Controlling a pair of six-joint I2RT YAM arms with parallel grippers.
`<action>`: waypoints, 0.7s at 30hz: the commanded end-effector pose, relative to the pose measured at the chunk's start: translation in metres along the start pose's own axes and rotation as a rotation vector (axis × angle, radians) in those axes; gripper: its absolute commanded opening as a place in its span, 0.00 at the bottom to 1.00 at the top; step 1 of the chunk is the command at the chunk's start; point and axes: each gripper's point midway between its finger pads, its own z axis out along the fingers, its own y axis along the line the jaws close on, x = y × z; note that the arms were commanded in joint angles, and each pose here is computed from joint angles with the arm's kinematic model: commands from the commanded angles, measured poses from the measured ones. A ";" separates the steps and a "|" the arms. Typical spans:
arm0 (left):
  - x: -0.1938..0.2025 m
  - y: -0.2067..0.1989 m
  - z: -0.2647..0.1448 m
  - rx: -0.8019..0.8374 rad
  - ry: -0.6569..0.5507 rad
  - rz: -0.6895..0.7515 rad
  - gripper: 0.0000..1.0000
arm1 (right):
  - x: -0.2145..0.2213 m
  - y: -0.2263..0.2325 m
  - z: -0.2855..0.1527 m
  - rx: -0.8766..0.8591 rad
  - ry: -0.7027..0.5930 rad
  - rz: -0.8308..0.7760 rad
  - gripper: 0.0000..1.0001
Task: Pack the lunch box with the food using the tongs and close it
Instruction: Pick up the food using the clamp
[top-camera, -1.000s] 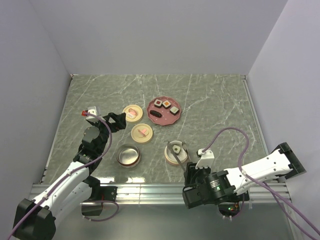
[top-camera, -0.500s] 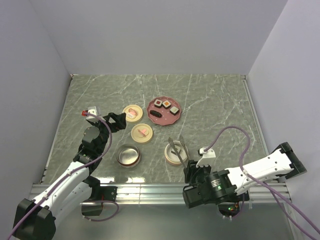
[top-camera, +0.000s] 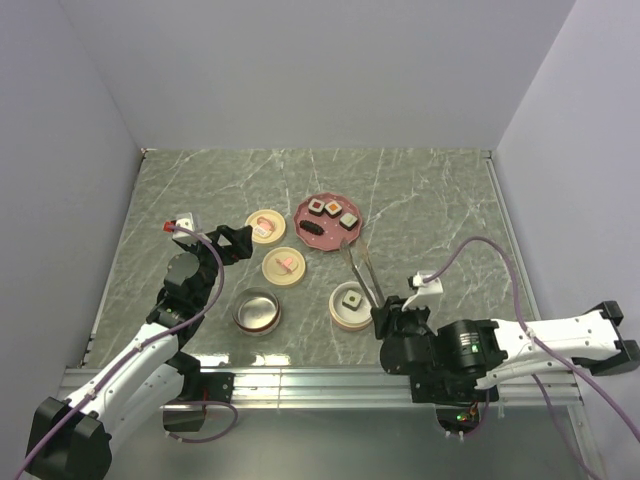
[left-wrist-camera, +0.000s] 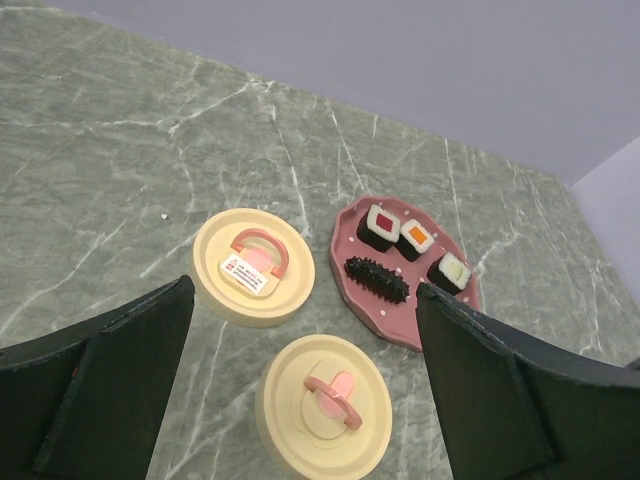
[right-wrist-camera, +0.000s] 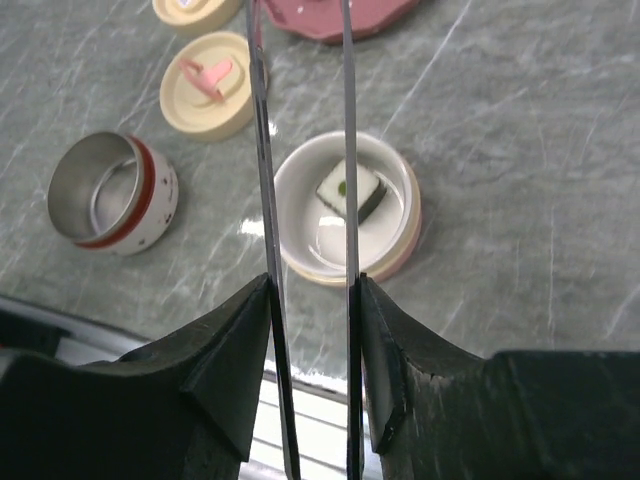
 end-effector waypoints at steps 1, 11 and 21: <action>-0.012 -0.008 0.003 0.032 -0.040 -0.012 0.99 | -0.025 0.017 0.010 -0.058 -0.085 -0.031 0.46; -0.010 -0.007 0.005 0.026 -0.035 -0.008 0.99 | -0.057 0.024 0.047 -0.082 -0.138 0.001 0.45; -0.009 -0.005 0.005 0.017 -0.038 -0.006 0.99 | -0.082 0.023 0.088 -0.080 -0.160 -0.021 0.45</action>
